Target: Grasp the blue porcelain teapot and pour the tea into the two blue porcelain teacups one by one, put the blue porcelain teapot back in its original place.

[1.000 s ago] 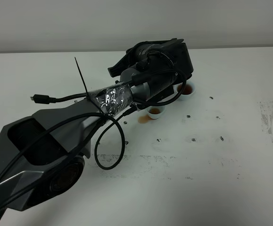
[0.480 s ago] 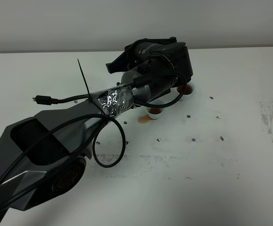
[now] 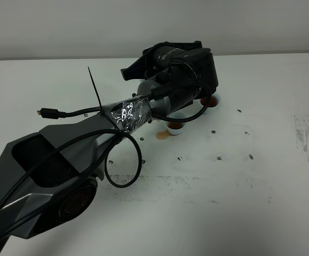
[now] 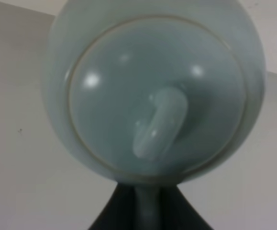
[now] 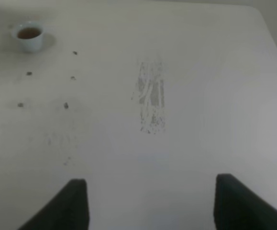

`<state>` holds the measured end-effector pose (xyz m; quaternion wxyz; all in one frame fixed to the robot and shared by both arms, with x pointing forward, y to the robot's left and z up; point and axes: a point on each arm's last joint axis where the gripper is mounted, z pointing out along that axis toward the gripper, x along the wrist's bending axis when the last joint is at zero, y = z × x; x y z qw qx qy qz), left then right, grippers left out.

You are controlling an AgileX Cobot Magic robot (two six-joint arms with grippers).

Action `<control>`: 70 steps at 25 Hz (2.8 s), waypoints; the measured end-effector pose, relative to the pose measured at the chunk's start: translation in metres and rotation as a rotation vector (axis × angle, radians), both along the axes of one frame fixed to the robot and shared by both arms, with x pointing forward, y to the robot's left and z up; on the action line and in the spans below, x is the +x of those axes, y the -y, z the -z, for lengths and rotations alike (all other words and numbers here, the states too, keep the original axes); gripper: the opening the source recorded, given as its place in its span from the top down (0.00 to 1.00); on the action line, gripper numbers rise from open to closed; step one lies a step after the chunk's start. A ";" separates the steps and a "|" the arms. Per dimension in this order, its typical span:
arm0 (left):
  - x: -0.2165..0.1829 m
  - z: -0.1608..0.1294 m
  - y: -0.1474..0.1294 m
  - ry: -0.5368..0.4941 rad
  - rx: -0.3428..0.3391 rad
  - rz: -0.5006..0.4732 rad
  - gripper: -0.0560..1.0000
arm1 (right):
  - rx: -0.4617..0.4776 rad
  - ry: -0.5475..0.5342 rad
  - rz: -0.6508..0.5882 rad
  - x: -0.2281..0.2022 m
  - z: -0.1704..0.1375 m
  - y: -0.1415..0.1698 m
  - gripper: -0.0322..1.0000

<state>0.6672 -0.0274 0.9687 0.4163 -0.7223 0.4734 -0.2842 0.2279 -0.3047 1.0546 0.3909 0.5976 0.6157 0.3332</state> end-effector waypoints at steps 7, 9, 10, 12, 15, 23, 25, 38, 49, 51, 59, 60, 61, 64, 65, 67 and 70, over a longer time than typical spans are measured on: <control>0.000 0.004 0.006 0.006 -0.003 0.037 0.94 | 0.000 0.000 0.000 0.000 0.000 0.000 0.45; -0.001 0.005 0.008 0.006 -0.003 0.045 0.94 | 0.000 0.000 0.000 0.000 0.000 0.000 0.45; -0.001 0.005 0.008 0.006 -0.003 0.045 0.94 | 0.000 0.000 0.000 0.000 0.000 0.000 0.45; -0.001 0.006 0.008 0.005 -0.002 0.046 0.94 | 0.000 0.000 0.000 0.000 0.000 0.000 0.45; -0.001 0.006 0.008 0.005 -0.002 0.045 0.94 | 0.000 0.000 0.000 0.000 0.000 0.000 0.45; -0.001 0.006 0.008 0.005 -0.002 0.045 0.94 | 0.000 0.000 0.000 0.000 0.000 0.000 0.45; -0.001 0.006 0.008 0.003 -0.003 0.044 0.94 | 0.000 0.000 0.000 0.000 0.000 0.000 0.45; -0.002 0.007 0.008 -0.011 -0.017 0.040 0.94 | 0.000 0.000 0.000 0.000 0.000 0.000 0.45; -0.003 0.009 0.008 -0.023 -0.045 0.016 0.94 | 0.000 0.000 0.000 0.000 0.000 0.000 0.45; -0.004 0.009 0.007 -0.026 -0.045 0.010 0.94 | 0.000 0.000 0.000 0.000 0.000 0.000 0.45; -0.003 0.009 0.007 -0.025 -0.023 0.017 0.94 | 0.000 0.000 0.000 0.000 0.000 0.000 0.45; -0.003 0.008 0.007 -0.025 -0.019 0.019 0.94 | 0.000 0.000 0.000 0.000 0.000 0.000 0.45; -0.003 0.008 0.007 -0.026 -0.017 0.020 0.94 | 0.000 0.000 0.000 0.000 0.000 0.000 0.45; -0.003 0.008 0.007 -0.026 -0.016 0.020 0.94 | 0.000 0.000 0.000 0.000 0.000 0.000 0.45; -0.003 0.008 0.007 -0.026 -0.016 0.020 0.94 | 0.000 0.000 0.000 0.000 0.000 0.000 0.45; -0.003 0.008 0.007 -0.026 -0.016 0.020 0.94 | 0.000 0.000 0.000 0.000 0.000 0.000 0.45; -0.004 0.009 0.007 -0.028 -0.022 0.017 0.94 | 0.000 0.000 0.000 0.000 0.000 0.000 0.45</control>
